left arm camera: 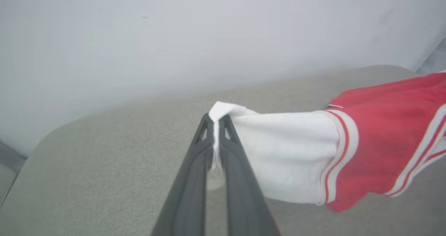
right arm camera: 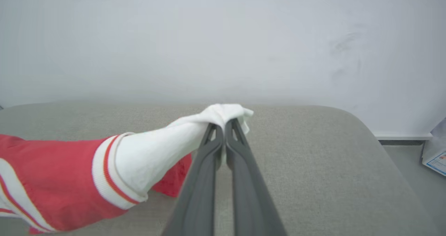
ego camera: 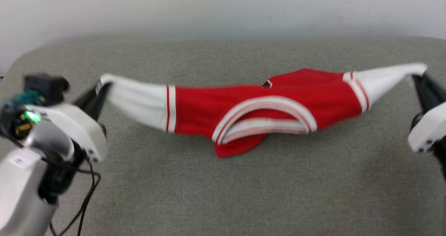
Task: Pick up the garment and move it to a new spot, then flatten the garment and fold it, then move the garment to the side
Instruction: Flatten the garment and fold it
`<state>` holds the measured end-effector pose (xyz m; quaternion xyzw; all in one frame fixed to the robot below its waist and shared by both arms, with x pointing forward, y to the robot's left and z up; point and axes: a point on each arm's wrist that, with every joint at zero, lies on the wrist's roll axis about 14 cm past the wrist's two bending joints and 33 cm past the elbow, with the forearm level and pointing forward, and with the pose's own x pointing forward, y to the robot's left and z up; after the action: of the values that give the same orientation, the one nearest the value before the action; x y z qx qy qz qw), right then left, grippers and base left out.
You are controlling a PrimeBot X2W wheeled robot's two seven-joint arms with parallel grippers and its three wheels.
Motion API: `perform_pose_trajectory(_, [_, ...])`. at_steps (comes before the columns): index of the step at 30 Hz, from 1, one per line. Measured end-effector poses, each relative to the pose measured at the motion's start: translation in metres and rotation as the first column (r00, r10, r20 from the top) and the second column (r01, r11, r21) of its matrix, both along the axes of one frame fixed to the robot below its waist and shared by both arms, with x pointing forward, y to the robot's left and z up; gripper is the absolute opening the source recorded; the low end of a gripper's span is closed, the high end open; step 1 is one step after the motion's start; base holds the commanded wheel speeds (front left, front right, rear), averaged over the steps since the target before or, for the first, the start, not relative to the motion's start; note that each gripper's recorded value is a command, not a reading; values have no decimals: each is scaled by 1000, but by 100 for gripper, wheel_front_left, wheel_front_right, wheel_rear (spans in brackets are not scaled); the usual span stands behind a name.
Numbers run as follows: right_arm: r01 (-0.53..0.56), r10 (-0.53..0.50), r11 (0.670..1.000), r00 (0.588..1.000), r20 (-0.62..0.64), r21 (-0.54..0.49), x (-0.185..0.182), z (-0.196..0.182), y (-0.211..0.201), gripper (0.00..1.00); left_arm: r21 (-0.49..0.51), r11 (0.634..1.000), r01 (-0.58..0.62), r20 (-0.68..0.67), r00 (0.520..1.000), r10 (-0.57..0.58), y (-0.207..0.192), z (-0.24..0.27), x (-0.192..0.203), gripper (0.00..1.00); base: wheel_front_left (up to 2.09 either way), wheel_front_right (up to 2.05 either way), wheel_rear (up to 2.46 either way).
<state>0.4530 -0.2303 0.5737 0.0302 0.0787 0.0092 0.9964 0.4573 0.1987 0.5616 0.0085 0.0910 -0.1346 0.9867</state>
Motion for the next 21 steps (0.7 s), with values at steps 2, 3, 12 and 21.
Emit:
perform_pose_trajectory(2, [8,-8,1000,996,85,-7,8,26,-2,0,-38,999,-9,101,995,13,-1,31,10,0,0,0,0])
perform_pose_trajectory(3, [9,-7,1000,993,116,-16,11,37,-2,0,-55,998,-12,152,988,20,-1,47,15,0,0,0,0])
perform_pose_trajectory(12, [22,-6,999,943,333,-42,57,122,0,0,-183,983,-27,409,907,101,2,135,65,0,0,0,0])
perform_pose_trajectory(21, [24,-6,999,902,431,-37,119,168,1,0,-152,988,-32,483,869,103,0,168,133,0,0,0,0])
